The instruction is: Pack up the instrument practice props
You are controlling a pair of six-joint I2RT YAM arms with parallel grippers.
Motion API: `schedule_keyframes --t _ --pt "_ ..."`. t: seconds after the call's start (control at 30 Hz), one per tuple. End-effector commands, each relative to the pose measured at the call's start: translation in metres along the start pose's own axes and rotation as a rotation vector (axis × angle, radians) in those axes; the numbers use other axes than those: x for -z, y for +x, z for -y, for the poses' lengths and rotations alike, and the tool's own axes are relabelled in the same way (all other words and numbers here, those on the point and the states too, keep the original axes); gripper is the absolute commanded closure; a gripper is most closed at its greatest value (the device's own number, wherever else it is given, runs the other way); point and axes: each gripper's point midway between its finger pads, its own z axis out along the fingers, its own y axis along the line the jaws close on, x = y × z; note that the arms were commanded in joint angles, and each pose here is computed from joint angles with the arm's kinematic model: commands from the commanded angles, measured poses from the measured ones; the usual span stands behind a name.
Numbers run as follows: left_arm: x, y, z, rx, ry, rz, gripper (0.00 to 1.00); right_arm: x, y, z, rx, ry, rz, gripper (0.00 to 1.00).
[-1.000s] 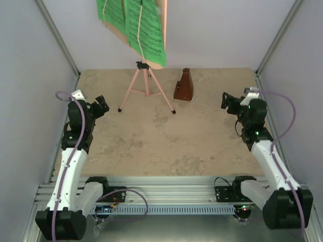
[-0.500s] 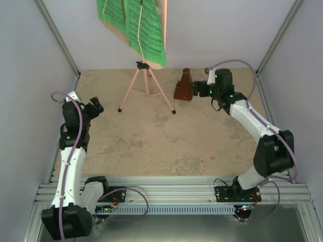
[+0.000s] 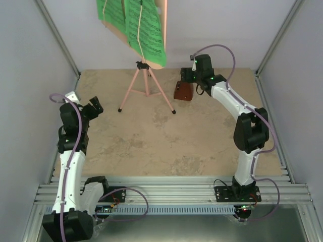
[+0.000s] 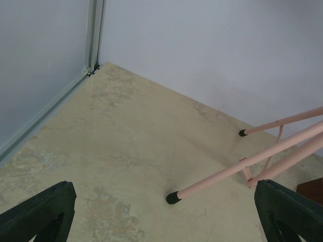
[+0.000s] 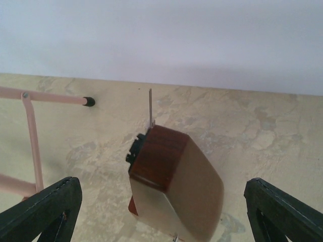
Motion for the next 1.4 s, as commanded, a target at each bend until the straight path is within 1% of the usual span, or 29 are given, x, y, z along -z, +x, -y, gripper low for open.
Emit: schedule_keyframes --t 0.0,0.27,0.33,0.43,0.53,0.6,0.67,0.73,0.77,0.87,1.0,1.13,1.2,1.27,1.37 --pt "0.000 0.002 -0.001 -0.015 0.002 -0.004 0.00 -0.006 -0.010 0.004 -0.024 0.101 0.025 0.11" --pt "-0.001 0.007 -0.001 -0.023 0.010 -0.023 0.01 -0.020 -0.009 0.008 -0.062 0.174 0.047 0.16" --pt "-0.001 0.007 -0.001 -0.024 0.008 -0.025 0.01 -0.025 -0.007 0.008 -0.059 0.179 0.043 0.17" --pt "-0.002 0.008 -0.002 -0.026 0.006 -0.028 0.01 -0.037 0.001 0.009 -0.050 0.190 0.017 0.22" --pt "-0.005 0.011 -0.004 -0.031 -0.003 -0.039 0.01 -0.050 0.007 0.009 -0.037 0.193 -0.007 0.24" --pt "-0.007 0.013 -0.006 -0.034 -0.014 -0.046 0.01 -0.058 0.009 0.008 -0.029 0.192 -0.018 0.24" --pt "-0.009 0.016 -0.008 -0.036 -0.022 -0.056 0.01 -0.066 0.010 0.008 -0.018 0.196 -0.026 0.22" --pt "-0.012 0.019 -0.009 -0.036 -0.024 -0.070 0.01 -0.072 0.008 0.008 -0.010 0.199 -0.029 0.23" --pt "-0.014 0.023 -0.009 -0.036 -0.025 -0.082 0.01 -0.075 0.009 0.008 -0.006 0.204 -0.032 0.26" --pt "-0.017 0.033 -0.013 -0.039 -0.031 -0.108 0.01 -0.077 0.003 0.005 0.015 0.202 -0.039 0.41" --pt "-0.022 0.039 -0.017 -0.041 -0.050 -0.131 0.01 -0.065 -0.011 0.006 0.102 0.212 -0.011 0.51" --pt "-0.017 0.029 -0.005 -0.025 -0.004 -0.127 0.01 -0.051 -0.012 0.008 0.155 0.202 0.031 0.64" --pt "-0.009 0.024 -0.001 -0.025 0.025 -0.090 0.01 -0.043 -0.006 0.010 0.166 0.200 0.029 0.67" --pt "-0.003 0.023 -0.004 -0.027 0.014 -0.056 0.01 -0.032 -0.003 0.011 0.166 0.198 0.025 0.68" --pt "-0.003 0.025 -0.003 -0.029 0.018 -0.071 0.01 -0.006 -0.007 0.008 0.159 0.172 0.046 0.69"
